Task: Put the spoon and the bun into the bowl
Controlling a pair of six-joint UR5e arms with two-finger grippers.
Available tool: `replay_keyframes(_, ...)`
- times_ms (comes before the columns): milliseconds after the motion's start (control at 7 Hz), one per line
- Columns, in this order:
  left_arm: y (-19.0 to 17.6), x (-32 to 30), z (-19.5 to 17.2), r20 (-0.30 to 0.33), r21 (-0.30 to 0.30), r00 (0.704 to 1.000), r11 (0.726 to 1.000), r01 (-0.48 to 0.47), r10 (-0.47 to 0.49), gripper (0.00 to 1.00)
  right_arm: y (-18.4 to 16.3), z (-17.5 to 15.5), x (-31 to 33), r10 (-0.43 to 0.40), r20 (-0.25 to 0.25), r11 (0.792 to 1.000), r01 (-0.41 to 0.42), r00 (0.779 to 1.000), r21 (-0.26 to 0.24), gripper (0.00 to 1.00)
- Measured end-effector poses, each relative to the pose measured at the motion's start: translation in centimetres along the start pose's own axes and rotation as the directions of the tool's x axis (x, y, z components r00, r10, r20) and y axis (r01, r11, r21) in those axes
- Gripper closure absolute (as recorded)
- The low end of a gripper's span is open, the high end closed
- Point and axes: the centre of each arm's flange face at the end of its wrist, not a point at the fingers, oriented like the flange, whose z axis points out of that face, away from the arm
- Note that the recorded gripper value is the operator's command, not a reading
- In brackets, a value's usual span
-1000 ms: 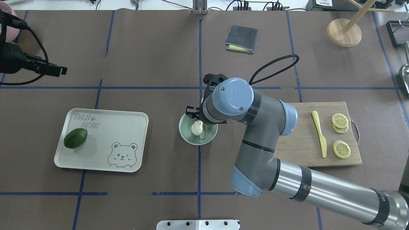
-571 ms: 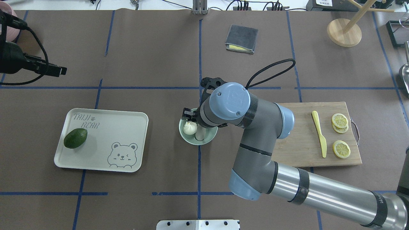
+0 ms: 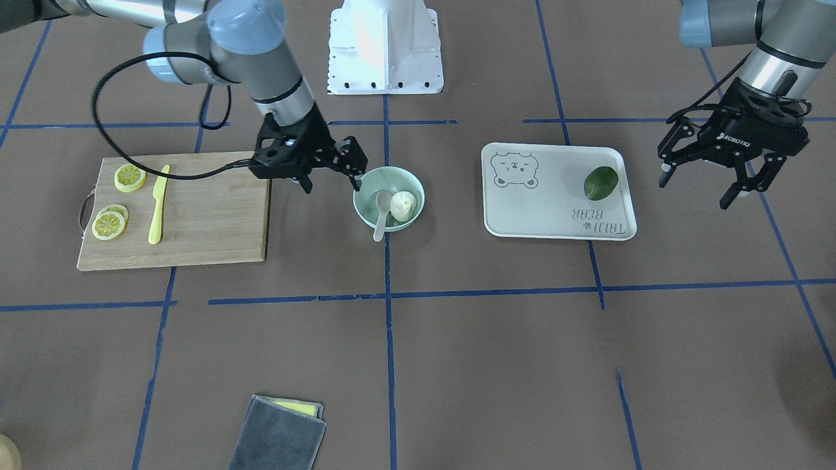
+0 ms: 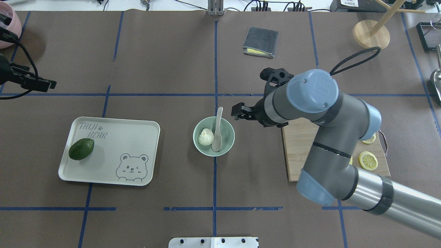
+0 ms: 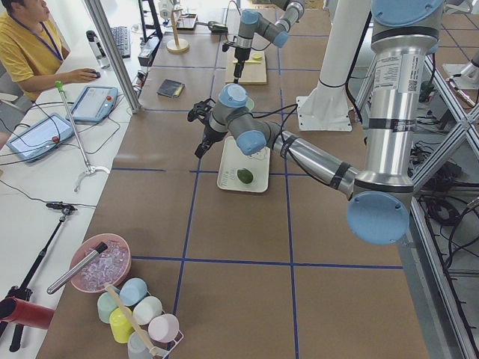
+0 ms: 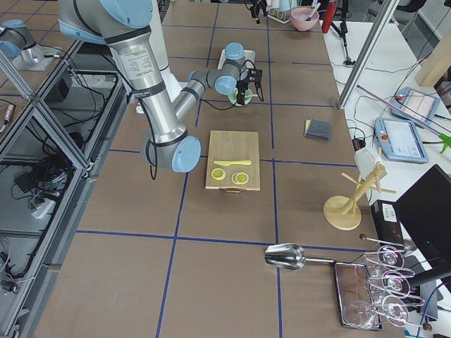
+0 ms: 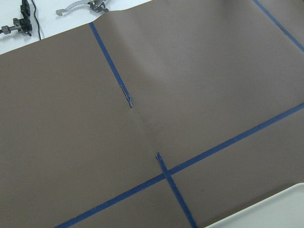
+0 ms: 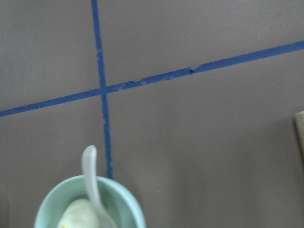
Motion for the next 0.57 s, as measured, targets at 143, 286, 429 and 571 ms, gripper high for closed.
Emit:
replay_keyframes(143,1.3,-3.5,-0.3,0.021,-0.026,0.999,0.999,-0.036,0.036,0.00,-3.7,-2.9,6.5,-0.042,-0.026,0.999,0.041,0.999,-0.028,0.00)
replay_keyframes(286,2.5,-7.9,-0.8,0.043,-0.050,0.997,0.996,-0.069,0.071,0.00,-7.2,-5.7,13.7,-0.111,-0.061,0.993,0.108,0.992,-0.041,0.00)
replay_keyframes(429,3.8,-12.5,-1.8,0.042,-0.069,0.995,0.994,-0.090,0.093,0.00,-10.0,-8.4,20.8,-0.181,-0.095,0.983,0.177,0.979,-0.049,0.00)
replay_keyframes(571,5.5,-16.2,-3.0,0.024,-0.089,0.995,0.992,-0.089,0.092,0.00,-11.8,-10.8,27.8,-0.235,-0.126,0.972,0.229,0.964,-0.061,0.00)
